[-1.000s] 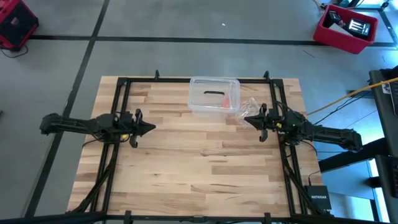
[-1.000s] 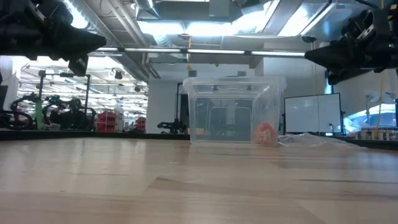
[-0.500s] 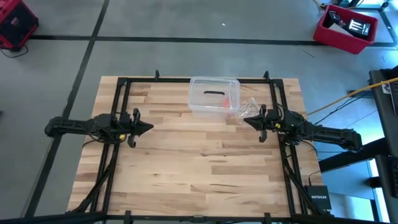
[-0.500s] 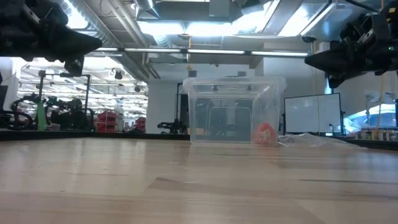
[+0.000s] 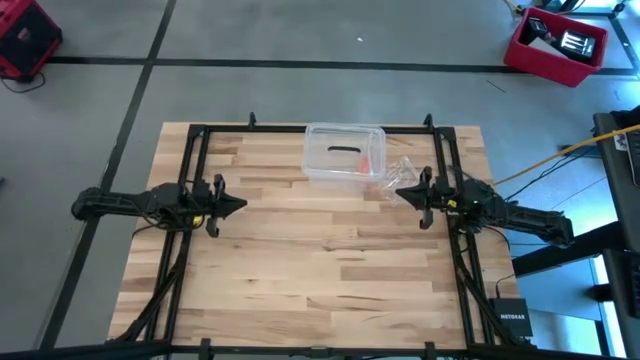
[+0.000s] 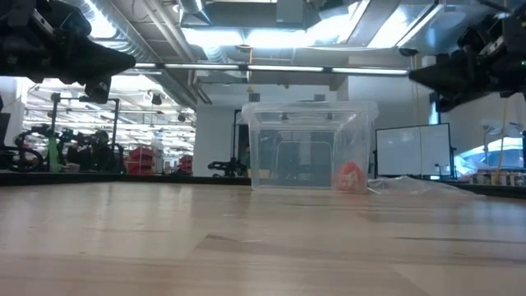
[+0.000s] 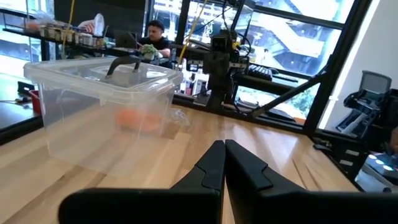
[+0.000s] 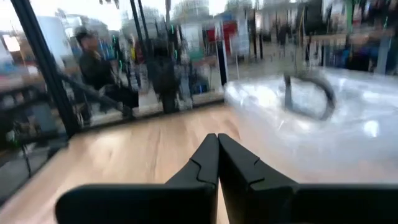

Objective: Roll bandage
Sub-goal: Return to Home Position

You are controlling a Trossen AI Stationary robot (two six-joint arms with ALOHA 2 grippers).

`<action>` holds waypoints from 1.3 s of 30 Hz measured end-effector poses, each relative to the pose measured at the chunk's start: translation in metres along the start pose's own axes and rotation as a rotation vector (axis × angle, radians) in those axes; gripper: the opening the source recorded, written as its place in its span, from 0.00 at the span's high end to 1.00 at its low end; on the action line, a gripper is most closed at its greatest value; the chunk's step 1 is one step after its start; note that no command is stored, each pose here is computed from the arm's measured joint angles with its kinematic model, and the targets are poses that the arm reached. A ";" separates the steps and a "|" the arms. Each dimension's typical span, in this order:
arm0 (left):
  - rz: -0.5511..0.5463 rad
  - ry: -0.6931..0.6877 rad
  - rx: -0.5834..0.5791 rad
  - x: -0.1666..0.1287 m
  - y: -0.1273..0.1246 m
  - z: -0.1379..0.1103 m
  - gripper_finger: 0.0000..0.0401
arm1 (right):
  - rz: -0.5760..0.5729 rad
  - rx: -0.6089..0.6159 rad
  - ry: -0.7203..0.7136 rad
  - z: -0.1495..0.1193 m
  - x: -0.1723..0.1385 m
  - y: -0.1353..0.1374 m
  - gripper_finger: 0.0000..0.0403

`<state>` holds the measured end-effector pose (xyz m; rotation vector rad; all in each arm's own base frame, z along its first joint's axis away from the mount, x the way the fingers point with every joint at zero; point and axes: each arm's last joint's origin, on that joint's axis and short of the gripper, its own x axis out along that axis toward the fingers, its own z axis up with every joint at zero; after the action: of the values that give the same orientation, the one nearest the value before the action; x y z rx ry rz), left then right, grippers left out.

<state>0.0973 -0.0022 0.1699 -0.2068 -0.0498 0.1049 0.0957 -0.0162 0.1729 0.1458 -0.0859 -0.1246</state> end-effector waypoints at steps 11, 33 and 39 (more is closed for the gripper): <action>0.000 0.002 0.000 0.000 0.000 0.000 0.99 | -0.046 0.020 0.069 -0.007 0.001 -0.002 0.97; 0.001 0.004 -0.004 0.000 0.000 0.000 0.99 | -0.078 0.018 0.110 -0.011 0.003 -0.004 0.97; 0.001 0.004 -0.006 0.000 0.000 0.000 0.99 | -0.078 0.018 0.111 -0.011 0.003 -0.004 0.97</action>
<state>0.0975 -0.0022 0.1694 -0.2134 -0.0463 0.1050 0.0997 -0.0187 0.1621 0.1742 0.0292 -0.1933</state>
